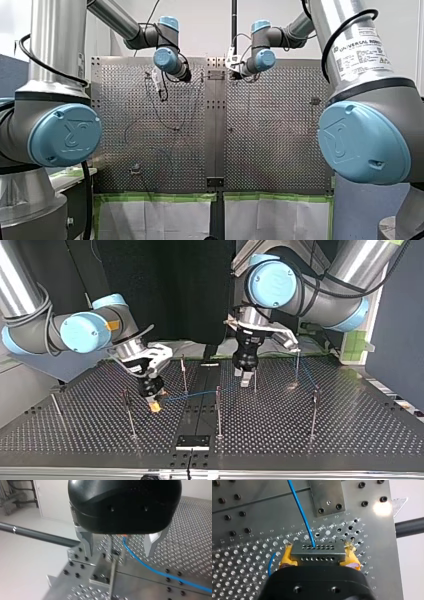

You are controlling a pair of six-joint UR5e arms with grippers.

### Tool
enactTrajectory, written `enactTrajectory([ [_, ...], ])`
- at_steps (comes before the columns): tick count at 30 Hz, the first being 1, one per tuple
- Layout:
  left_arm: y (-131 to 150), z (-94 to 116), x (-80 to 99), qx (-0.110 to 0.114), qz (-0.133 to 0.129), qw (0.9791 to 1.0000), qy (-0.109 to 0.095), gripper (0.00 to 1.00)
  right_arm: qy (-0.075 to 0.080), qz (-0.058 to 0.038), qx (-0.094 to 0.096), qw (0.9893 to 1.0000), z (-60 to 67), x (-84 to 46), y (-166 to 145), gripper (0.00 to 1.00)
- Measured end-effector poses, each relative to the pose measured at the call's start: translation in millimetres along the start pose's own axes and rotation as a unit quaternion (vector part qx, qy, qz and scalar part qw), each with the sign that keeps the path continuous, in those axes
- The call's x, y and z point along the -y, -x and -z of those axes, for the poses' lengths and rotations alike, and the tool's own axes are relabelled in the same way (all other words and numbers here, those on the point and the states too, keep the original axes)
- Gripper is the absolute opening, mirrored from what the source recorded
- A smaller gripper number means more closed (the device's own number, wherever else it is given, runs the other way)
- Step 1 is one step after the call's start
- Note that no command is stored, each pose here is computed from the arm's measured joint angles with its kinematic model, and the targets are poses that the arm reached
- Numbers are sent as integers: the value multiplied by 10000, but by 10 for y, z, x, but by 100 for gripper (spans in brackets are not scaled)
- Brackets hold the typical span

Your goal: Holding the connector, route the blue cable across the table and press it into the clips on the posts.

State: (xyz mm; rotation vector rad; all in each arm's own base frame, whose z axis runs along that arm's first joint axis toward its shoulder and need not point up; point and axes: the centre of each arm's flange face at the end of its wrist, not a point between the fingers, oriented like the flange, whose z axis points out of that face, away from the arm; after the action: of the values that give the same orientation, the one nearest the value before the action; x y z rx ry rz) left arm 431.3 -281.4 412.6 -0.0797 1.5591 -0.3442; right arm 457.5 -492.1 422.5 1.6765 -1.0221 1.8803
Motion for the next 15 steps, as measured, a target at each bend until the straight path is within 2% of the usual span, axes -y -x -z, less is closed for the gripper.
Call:
enactTrajectory([
  [6,132,117,98,121,-35,9998,-129,100,47,6,-17,10000,6,-59,-30,0],
  [15,75,212,473,148,-87,9985,-519,100,67,30,-160,9998,79,-62,-218,0],
])
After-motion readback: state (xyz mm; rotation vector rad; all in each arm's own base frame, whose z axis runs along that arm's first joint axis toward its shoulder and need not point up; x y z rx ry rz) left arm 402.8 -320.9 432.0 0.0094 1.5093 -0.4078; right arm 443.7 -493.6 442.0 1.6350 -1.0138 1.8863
